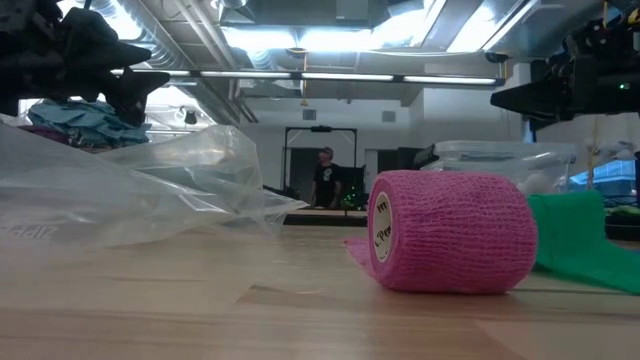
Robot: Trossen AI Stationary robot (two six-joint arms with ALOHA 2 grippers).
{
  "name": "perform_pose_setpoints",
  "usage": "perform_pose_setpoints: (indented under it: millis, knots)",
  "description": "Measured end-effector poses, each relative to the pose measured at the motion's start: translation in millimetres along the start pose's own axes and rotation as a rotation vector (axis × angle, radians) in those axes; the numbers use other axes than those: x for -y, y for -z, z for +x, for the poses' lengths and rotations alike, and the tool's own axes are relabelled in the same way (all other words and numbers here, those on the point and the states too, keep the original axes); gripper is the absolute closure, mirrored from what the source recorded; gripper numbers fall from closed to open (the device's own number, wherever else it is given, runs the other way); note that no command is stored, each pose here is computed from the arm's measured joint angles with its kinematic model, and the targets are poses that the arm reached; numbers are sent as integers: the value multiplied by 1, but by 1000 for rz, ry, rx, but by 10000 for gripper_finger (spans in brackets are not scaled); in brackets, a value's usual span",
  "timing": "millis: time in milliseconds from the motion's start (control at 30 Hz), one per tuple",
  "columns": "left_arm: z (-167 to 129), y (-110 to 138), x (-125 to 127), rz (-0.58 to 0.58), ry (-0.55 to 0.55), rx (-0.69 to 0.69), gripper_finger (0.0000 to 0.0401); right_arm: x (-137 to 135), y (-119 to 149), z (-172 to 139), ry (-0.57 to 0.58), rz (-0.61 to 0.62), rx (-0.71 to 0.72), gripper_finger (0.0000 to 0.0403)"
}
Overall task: Roll bandage
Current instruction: Return to Home Position
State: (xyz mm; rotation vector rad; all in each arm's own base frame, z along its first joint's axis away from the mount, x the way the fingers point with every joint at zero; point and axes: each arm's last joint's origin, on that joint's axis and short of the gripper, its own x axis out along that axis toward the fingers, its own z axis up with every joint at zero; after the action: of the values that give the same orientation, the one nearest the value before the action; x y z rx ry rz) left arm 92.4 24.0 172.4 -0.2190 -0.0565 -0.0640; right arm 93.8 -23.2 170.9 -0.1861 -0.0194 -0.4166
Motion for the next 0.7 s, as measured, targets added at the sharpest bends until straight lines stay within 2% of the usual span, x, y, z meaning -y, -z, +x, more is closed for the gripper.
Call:
perform_pose_setpoints:
  millis: [100,167,400,500,600,700]
  knots:
    - [0,0,0,4,0,0,219,0,0,0,0,0,0,251]
    - [0,0,0,55,-1,0,219,0,0,0,0,0,0,251]
    - [0,0,0,481,-1,1,219,0,0,0,0,0,0,251]
    - [0,0,0,612,0,0,219,0,0,0,0,0,0,251]
    - [0,0,0,648,-1,0,219,0,0,0,0,0,0,251]
    - [0,0,0,625,-1,1,219,0,0,0,0,0,0,251]
